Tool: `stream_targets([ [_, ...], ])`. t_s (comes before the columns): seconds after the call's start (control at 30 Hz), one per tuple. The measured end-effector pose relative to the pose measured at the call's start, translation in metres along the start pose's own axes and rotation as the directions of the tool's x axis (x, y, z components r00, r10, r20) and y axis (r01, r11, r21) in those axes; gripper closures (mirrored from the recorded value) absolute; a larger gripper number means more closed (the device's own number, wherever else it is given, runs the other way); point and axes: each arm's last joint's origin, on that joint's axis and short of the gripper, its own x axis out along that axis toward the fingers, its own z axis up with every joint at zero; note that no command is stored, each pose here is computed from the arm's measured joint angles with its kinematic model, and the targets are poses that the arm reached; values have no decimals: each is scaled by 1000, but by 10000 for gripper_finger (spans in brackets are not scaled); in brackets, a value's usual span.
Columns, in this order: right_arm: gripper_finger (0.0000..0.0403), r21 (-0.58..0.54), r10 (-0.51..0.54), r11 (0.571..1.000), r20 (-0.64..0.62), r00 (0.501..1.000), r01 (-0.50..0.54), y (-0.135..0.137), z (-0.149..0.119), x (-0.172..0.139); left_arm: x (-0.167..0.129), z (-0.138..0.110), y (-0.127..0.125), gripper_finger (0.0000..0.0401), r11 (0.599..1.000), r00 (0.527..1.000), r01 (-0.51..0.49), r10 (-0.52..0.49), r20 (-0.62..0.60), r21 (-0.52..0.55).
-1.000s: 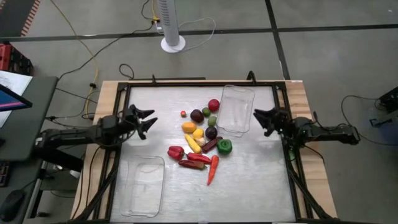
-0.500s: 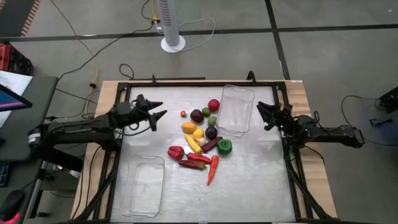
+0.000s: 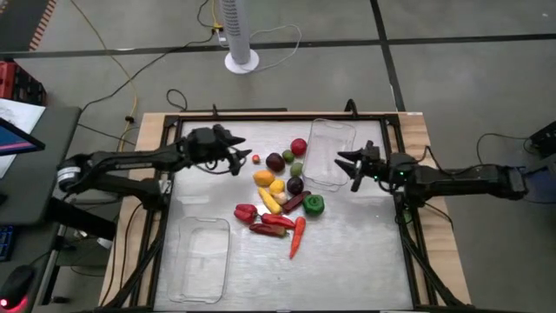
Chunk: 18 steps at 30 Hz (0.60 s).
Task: Sort produce into baskets
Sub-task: Put the dark red apple into the bottom transparent bin
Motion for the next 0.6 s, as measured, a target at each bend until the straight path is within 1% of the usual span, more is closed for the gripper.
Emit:
stream_targets([
  [0.17,178,-46,-15,999,-51,999,13,2,-6,13,29,6,-9,172,997,994,48,-41,-100,62],
  [0.3,154,-57,-16,998,-62,998,12,2,-8,16,54,10,-17,148,995,984,62,-49,-169,77],
  [0.43,147,-59,-2,998,-74,997,-3,3,-9,16,81,9,-22,114,992,974,69,-43,-223,110],
  [0.6,147,-61,47,997,-114,992,-54,7,-12,15,107,13,-25,79,986,966,79,-40,-255,146],
])
